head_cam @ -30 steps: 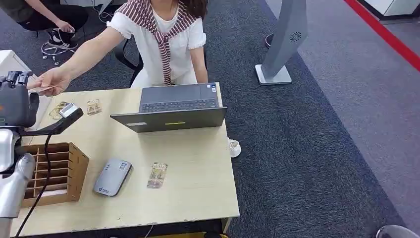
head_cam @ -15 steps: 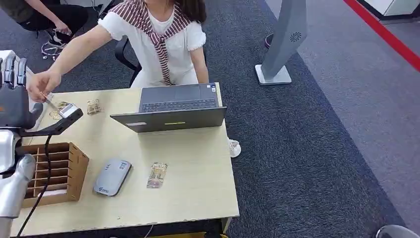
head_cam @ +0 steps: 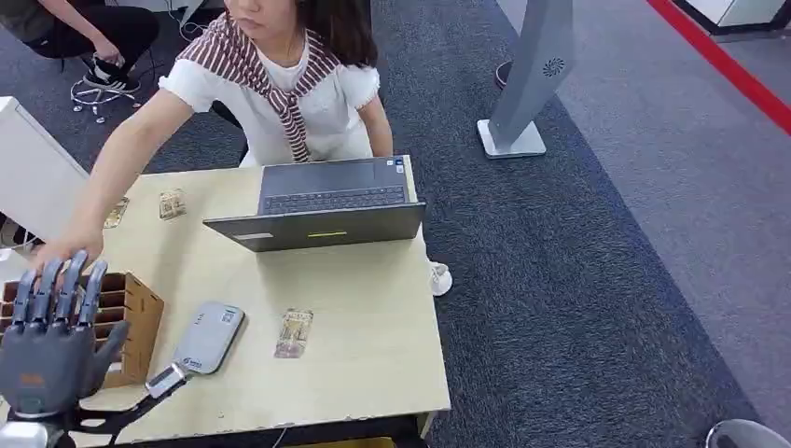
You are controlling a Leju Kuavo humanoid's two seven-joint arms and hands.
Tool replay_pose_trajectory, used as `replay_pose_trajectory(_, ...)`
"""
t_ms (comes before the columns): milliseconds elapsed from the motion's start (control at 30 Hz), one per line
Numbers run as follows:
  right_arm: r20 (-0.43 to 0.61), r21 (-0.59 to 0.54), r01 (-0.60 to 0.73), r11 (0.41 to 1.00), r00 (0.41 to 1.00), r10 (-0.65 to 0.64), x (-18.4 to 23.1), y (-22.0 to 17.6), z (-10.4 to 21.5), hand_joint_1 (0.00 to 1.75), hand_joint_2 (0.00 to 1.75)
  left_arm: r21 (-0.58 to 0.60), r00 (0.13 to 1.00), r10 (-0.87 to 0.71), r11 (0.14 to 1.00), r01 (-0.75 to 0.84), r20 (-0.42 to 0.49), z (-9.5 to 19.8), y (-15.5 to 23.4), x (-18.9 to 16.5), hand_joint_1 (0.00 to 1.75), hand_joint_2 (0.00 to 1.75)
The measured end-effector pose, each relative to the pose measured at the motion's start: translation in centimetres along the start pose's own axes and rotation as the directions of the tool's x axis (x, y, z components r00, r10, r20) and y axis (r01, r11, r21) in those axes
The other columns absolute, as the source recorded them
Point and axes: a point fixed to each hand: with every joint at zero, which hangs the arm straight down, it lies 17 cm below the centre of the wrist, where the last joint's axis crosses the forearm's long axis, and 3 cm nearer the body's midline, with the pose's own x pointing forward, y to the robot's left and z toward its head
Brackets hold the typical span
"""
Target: Pass the card to the sensor for recognition and then transmit it.
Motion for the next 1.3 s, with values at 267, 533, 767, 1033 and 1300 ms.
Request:
replay_pose_trajectory(267, 0.001, -0.005, 0.011, 1.0, 1.0, -0.011, 0.0, -0.1, 0.0, 0.0, 1.75, -0.056, 1.0, 0.015, 0.998, -0.015, -0.001, 4.0, 0.4, 1.1, 0.0, 1.75)
replay_pose_trajectory(533, 0.001, -0.005, 0.012, 1.0, 1.0, -0.012, 0.0, -0.1, 0.0, 0.0, 1.75, -0.065, 1.0, 0.024, 0.998, -0.024, 0.002, 4.8, 0.9, 1.6, 0.0, 1.75)
replay_pose_trajectory(767, 0.0, -0.005, 0.012, 1.0, 1.0, -0.012, -0.1, -0.1, 0.0, 0.0, 1.75, -0.063, 1.0, 0.023, 0.998, -0.023, -0.005, 4.8, 1.1, 1.4, 0.0, 1.75)
replay_pose_trajectory(1033, 0.001, -0.005, 0.012, 1.0, 1.0, -0.012, 0.0, -0.1, 0.0, 0.0, 1.75, -0.062, 1.0, 0.021, 0.998, -0.021, -0.007, 4.8, 1.1, 1.3, 0.0, 1.75)
replay_pose_trajectory(1300, -0.004, -0.005, 0.026, 1.0, 1.0, -0.026, -0.1, -0.1, 0.0, 0.0, 1.75, -0.068, 1.0, -0.009, 0.998, 0.01, 0.012, 5.2, 2.0, 2.0, 0.0, 1.75)
